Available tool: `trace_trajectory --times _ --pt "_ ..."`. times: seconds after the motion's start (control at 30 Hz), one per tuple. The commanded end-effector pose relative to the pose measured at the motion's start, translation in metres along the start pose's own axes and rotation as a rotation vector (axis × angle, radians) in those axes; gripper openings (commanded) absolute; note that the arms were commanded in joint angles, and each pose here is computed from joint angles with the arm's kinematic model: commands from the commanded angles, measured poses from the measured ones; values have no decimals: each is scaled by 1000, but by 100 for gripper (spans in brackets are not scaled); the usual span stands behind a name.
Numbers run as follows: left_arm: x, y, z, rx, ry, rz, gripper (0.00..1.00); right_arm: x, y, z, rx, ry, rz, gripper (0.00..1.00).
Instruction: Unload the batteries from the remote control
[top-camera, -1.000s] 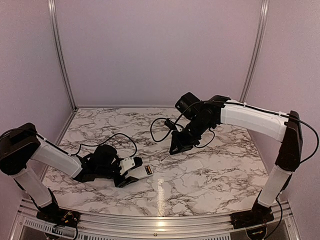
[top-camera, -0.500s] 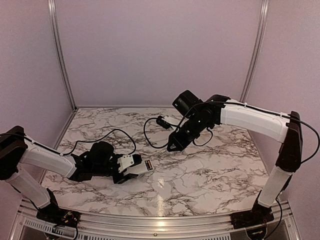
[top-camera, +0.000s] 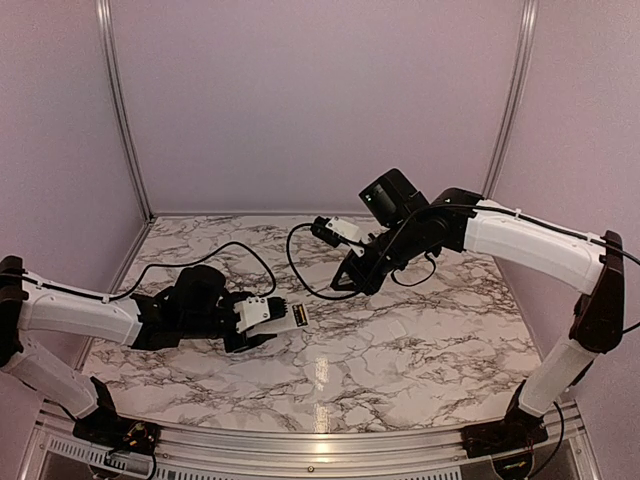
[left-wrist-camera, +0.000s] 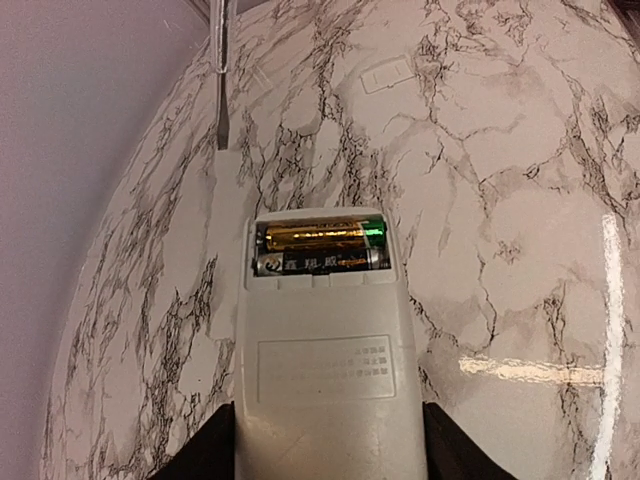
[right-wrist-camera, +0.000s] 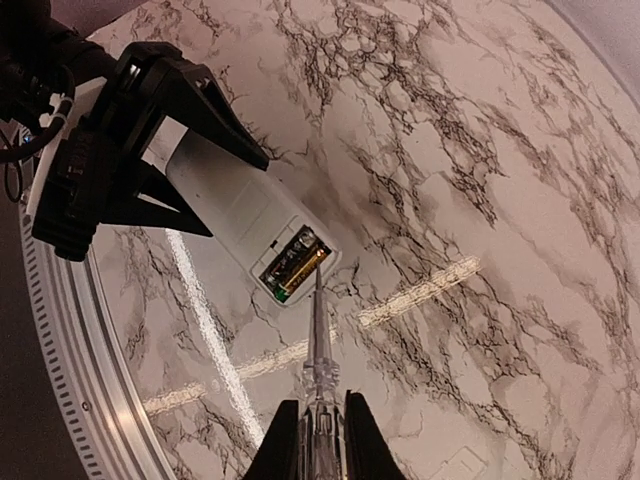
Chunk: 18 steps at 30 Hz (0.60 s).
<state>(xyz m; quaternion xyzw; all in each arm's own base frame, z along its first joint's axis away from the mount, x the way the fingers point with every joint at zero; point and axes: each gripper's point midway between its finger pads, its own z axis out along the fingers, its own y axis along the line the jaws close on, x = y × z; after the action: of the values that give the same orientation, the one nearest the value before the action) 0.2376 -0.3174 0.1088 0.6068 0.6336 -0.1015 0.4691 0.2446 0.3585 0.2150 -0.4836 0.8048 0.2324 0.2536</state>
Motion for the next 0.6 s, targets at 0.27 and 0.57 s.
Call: trace_trajectory --times 0.27,0.57 --pt "-39 -17 -24 206 -41 -8 55 -18 19 -13 -49 -44 -288 0" --pt "-43 -19 -29 246 -21 -38 52 -12 29 -19 -88 -12 -334 0"
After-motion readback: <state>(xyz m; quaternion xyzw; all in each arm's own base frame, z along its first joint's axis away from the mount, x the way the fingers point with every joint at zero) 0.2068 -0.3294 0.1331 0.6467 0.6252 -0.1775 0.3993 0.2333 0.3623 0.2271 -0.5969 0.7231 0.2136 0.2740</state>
